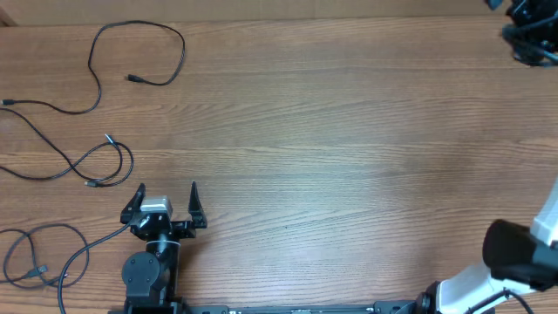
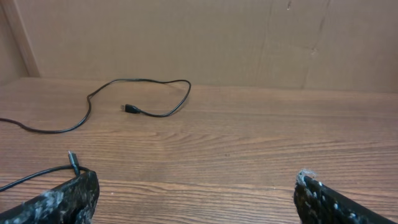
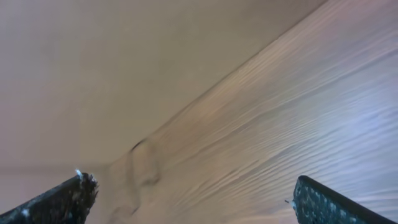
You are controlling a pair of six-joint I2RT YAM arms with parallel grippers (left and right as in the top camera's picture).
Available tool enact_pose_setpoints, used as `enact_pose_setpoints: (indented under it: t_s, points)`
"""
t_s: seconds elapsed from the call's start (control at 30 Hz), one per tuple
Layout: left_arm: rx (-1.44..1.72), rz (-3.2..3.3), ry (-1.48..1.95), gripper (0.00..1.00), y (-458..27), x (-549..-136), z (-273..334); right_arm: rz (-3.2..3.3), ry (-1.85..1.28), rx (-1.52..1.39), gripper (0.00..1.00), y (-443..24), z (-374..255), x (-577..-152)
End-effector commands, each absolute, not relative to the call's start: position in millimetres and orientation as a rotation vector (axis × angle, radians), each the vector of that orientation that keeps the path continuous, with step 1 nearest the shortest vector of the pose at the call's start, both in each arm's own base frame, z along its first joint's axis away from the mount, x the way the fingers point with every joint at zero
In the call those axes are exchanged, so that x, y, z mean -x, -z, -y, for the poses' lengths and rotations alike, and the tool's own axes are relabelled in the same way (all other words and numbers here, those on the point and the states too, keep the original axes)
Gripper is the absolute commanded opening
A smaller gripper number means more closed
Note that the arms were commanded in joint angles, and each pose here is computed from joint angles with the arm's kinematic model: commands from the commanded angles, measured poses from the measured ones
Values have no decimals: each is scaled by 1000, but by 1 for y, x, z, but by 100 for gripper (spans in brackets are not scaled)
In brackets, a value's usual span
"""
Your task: Untangle cables
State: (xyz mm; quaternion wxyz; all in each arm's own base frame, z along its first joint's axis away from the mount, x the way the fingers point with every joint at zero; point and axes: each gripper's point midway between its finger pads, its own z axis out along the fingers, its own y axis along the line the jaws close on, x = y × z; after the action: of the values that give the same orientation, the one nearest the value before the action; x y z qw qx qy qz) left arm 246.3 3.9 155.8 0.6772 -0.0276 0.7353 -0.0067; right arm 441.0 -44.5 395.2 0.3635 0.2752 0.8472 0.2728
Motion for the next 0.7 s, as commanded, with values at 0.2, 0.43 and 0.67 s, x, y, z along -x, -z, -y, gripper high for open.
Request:
enact_pose_setpoints:
  t_s: [0.2, 0.43, 0.67]
  points:
    - [70, -1643, 22, 100, -157, -246, -5, -1835, -167, -835, 100, -496, 98, -325]
    - [70, -1643, 22, 100, -157, -246, -5, -1774, -61, -700, 100, -529, 85, -275]
    - [70, -1643, 22, 99, -157, -246, -5, -1623, -47, -384, 100, -566, 45, -247]
